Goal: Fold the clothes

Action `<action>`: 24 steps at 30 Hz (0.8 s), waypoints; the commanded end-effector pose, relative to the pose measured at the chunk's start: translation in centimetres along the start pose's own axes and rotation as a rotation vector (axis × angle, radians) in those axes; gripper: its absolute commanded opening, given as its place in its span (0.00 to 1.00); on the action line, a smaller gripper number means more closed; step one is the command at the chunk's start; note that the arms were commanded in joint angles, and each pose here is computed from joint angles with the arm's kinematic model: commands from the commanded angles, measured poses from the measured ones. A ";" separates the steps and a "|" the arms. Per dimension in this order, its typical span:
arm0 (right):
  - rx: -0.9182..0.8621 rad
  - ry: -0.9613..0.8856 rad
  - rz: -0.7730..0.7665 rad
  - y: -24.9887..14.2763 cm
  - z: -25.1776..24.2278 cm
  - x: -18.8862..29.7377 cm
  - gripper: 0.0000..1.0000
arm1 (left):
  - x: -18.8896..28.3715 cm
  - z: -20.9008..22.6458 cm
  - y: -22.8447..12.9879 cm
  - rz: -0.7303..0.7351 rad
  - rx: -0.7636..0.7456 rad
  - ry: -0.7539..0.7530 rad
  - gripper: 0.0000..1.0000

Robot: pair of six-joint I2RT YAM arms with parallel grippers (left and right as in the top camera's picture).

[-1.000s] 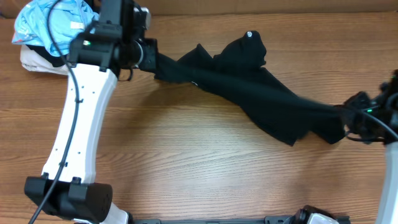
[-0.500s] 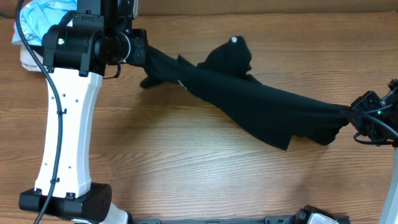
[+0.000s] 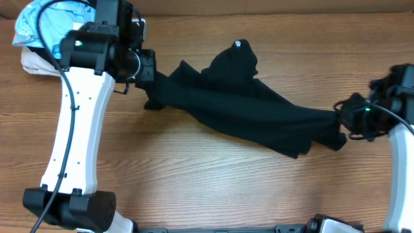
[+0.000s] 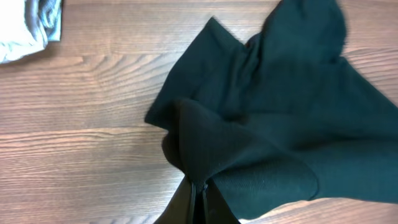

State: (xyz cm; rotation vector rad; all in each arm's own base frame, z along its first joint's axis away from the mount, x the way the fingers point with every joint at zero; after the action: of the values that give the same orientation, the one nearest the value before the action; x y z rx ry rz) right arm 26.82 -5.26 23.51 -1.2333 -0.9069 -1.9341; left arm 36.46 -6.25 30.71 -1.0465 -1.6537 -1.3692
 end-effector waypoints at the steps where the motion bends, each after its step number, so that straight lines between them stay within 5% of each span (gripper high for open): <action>1: 0.064 0.006 0.046 0.1 0.4 -3.3 0.04 | -3.7 1.2 -0.7 0.056 0.047 0.051 0.05; 7: 0.119 0.079 0.036 2.1 2.0 -9.2 0.06 | -9.1 1.7 -1.8 0.112 0.070 0.058 0.04; 9: 0.142 0.093 0.034 2.5 2.7 -10.6 0.28 | -10.4 1.8 -2.1 0.138 0.076 0.063 0.04; 11: 0.154 0.095 0.040 2.5 3.1 -11.3 0.70 | -11.4 1.9 -2.3 0.165 0.076 0.069 0.04; 12: 0.154 0.095 0.043 2.5 3.1 -11.3 0.79 | -11.8 2.0 -2.4 0.173 0.077 0.071 0.04; 24: 0.116 0.027 0.212 -2.1 2.0 -13.0 0.80 | -12.4 1.8 -2.2 0.171 0.073 0.069 0.04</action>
State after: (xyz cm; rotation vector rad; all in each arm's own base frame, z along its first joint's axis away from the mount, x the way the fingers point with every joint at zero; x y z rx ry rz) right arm 31.46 -1.35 12.74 -1.1591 -0.8530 -1.7275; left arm 39.21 -6.54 18.53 -1.0813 -1.5160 -1.2224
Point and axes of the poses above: each gripper's point midway between its finger pads, its own x axis back along the fingers, its own z axis along the line the jaws close on, y = z × x, the point moved 6 cm from there along x, back along the fingers, and after that the axes turned 4 degrees about x, right-handed, at the moved point
